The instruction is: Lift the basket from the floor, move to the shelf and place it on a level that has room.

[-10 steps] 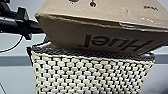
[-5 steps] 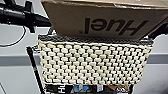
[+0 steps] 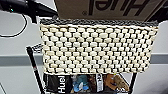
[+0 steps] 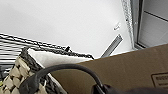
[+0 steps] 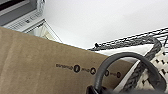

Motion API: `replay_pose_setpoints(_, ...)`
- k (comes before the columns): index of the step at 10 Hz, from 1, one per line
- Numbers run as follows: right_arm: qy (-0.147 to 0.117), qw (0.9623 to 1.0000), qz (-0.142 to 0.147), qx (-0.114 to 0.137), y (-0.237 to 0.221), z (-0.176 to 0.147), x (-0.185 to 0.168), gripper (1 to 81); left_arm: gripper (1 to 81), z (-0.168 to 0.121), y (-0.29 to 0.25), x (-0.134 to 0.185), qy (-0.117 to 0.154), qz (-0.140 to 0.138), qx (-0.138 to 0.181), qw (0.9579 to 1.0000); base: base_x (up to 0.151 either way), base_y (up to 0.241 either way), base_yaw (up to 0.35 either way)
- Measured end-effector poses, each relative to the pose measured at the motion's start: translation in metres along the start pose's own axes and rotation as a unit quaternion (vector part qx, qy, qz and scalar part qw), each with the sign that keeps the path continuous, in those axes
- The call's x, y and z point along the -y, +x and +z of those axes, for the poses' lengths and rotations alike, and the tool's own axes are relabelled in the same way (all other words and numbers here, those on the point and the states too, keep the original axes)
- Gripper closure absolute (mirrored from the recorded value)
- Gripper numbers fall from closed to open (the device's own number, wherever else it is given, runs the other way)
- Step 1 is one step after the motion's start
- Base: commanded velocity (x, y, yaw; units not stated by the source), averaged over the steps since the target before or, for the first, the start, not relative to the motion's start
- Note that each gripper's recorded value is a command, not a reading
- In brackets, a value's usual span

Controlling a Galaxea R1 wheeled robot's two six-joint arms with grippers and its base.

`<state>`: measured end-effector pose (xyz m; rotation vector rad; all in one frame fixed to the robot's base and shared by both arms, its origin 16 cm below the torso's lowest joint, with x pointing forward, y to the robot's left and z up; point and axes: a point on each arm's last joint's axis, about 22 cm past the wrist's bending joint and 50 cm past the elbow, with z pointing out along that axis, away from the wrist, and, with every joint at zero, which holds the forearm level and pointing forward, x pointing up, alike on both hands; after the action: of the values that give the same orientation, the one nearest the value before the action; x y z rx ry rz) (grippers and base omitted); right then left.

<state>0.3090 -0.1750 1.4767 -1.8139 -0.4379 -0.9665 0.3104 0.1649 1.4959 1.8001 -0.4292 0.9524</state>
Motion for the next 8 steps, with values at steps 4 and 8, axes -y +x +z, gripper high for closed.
replay_pose_setpoints(4, -0.011, 0.9999, 0.009, 0.003, 0.026, 0.01, -0.002, 81.1, 81.1, -0.005, 0.029, 0.01, 0.019, -0.013, -0.011, 0.9997, 0.0, 0.0, 0.0)
replay_pose_setpoints(8, -0.023, 0.9997, 0.01, 0.006, 0.042, 0.017, -0.005, 81.1, 81.1, 0.007, 0.058, 0.01, 0.032, -0.014, -0.014, 0.9993, 0.0, 0.0, 0.0)
